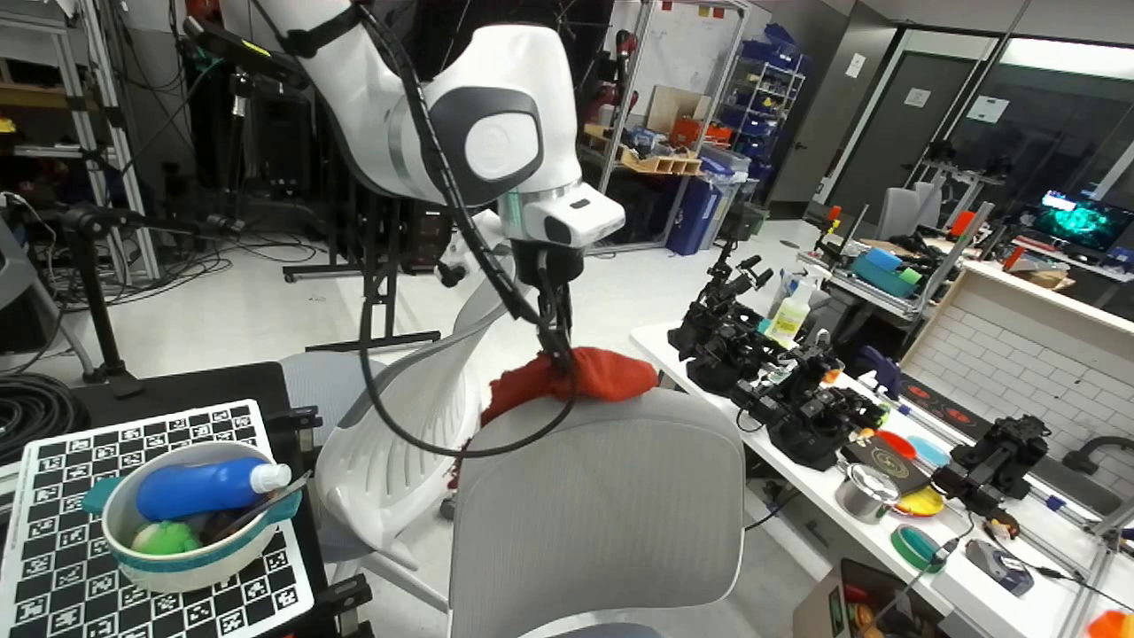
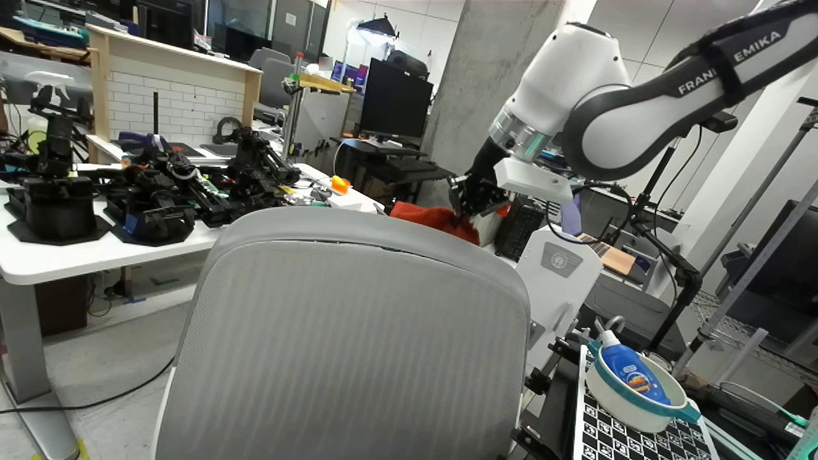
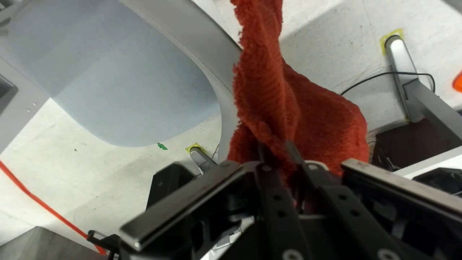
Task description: Move the orange towel from the chair on the right to the one on the left
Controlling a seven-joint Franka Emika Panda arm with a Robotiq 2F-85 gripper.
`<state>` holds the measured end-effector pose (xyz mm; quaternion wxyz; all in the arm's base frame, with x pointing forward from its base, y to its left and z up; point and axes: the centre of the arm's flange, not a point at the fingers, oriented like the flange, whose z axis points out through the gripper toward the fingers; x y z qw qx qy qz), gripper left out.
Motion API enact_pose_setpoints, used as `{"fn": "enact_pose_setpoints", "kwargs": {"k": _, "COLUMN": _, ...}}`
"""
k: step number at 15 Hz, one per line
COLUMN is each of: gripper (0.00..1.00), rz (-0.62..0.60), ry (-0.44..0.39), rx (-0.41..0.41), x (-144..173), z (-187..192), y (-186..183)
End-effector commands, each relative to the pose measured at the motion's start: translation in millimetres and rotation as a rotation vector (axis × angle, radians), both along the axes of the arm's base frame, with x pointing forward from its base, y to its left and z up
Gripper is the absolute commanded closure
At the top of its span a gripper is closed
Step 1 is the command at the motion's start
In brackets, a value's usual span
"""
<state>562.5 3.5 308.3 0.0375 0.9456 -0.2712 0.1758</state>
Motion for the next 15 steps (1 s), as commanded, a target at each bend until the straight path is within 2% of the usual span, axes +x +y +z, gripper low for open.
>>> {"fn": "enact_pose_setpoints", "kwargs": {"k": 1, "gripper": 0.97, "rz": -0.057, "ry": -0.037, "rx": 0.013, "x": -44.3, "z": -1.4, "y": -15.3}}
{"fn": "enact_pose_setpoints", "kwargs": {"k": 9, "gripper": 0.97, "rz": -0.147, "ry": -0.116, "rx": 0.015, "x": 6.9, "z": 37.5, "y": -79.3}}
{"fn": "enact_pose_setpoints", "kwargs": {"k": 15, "gripper": 0.97, "rz": -0.140, "ry": -0.085, "rx": -0.012, "x": 33.8, "z": 6.3, "y": -100.6}}
